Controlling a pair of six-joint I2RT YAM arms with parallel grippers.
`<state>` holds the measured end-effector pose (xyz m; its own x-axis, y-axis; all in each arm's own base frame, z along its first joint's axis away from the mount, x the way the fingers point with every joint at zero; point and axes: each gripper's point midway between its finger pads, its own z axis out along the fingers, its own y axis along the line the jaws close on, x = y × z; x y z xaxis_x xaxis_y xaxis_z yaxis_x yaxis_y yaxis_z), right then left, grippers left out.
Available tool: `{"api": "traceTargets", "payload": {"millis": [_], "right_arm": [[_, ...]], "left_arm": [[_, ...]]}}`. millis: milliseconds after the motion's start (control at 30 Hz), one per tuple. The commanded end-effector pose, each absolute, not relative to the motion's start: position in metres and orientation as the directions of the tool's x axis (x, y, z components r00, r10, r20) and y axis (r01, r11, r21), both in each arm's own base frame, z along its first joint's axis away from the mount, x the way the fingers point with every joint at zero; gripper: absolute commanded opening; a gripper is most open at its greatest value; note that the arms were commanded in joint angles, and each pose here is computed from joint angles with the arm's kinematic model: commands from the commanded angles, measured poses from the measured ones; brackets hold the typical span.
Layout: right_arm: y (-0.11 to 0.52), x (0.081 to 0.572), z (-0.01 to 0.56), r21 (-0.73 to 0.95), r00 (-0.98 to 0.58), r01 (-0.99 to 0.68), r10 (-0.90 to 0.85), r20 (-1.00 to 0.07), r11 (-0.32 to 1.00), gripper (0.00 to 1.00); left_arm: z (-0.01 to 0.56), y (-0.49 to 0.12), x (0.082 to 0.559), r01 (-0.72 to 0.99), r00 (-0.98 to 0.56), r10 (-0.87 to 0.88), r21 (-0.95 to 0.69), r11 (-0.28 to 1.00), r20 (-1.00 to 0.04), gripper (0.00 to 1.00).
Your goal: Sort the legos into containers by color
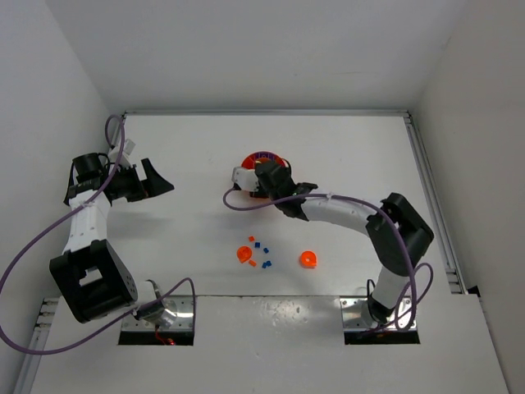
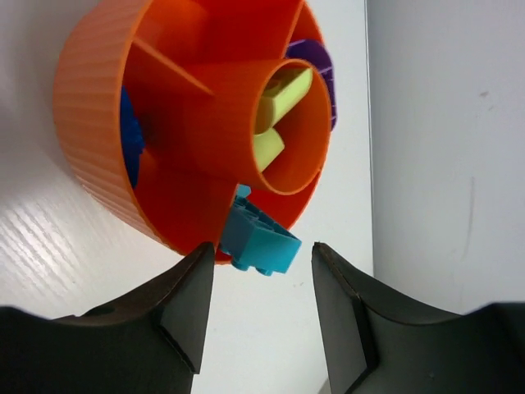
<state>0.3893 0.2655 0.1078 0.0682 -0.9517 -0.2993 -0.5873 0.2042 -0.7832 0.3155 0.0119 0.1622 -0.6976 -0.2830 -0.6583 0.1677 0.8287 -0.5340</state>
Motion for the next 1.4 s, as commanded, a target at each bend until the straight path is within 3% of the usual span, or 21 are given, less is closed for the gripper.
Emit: {"api": "traceTargets", "payload": {"millis": [0,333,400,567,733,867,1033,1167,1367], "right_arm": [[0.290,0.390,0.187,-0.695,0.088,-0.594,-0.826,-0.557,0.405,0.51],[0.296,0.341,0.213,-0.397,-0.032,-0.796,-0.686,-0.727,0.458,0.51],[0.296,0.318,0.210,-0.312,-0.049,-0.860,-0.674,-0.737,0.404,0.51],[0.278,0.247,0.154,-0.053,-0.146,-0.971,-0.751,-0.644,0.233,0.45],[0.258,0.208,0.115,0.082,-0.242,-0.967,-0.772,-0.588,0.241,0.45],[0.268,0.203,0.107,0.116,-0.284,-0.956,-0.743,-0.606,0.270,0.45],[0.291,0.227,0.089,0.156,-0.336,-0.941,-0.763,-0.552,0.301,0.42],[0.306,0.244,0.087,0.107,-0.306,-0.947,-0.755,-0.581,0.302,0.42],[0.318,0.242,0.065,0.051,-0.251,-0.963,-0.808,-0.533,0.265,0.46]], "left_arm": [[0.172,0.016,0.318,0.189,-0.663,-0.278,-0.514,0.837,-0.695,1.00],[0.177,0.014,0.314,0.200,-0.648,-0.270,-0.501,0.842,-0.712,1.00],[0.179,0.013,0.312,0.211,-0.639,-0.257,-0.487,0.847,-0.725,1.00],[0.187,0.009,0.308,0.248,-0.615,-0.233,-0.466,0.849,-0.753,1.00],[0.187,0.017,0.310,0.209,-0.605,-0.233,-0.435,0.876,-0.761,1.00],[0.192,0.026,0.319,0.170,-0.604,-0.248,-0.427,0.888,-0.758,1.00],[0.193,0.028,0.319,0.186,-0.607,-0.224,-0.410,0.893,-0.762,1.00],[0.195,0.018,0.313,0.274,-0.613,-0.163,-0.402,0.874,-0.773,1.00],[0.195,0.016,0.310,0.316,-0.617,-0.121,-0.386,0.867,-0.778,1.00]]}}
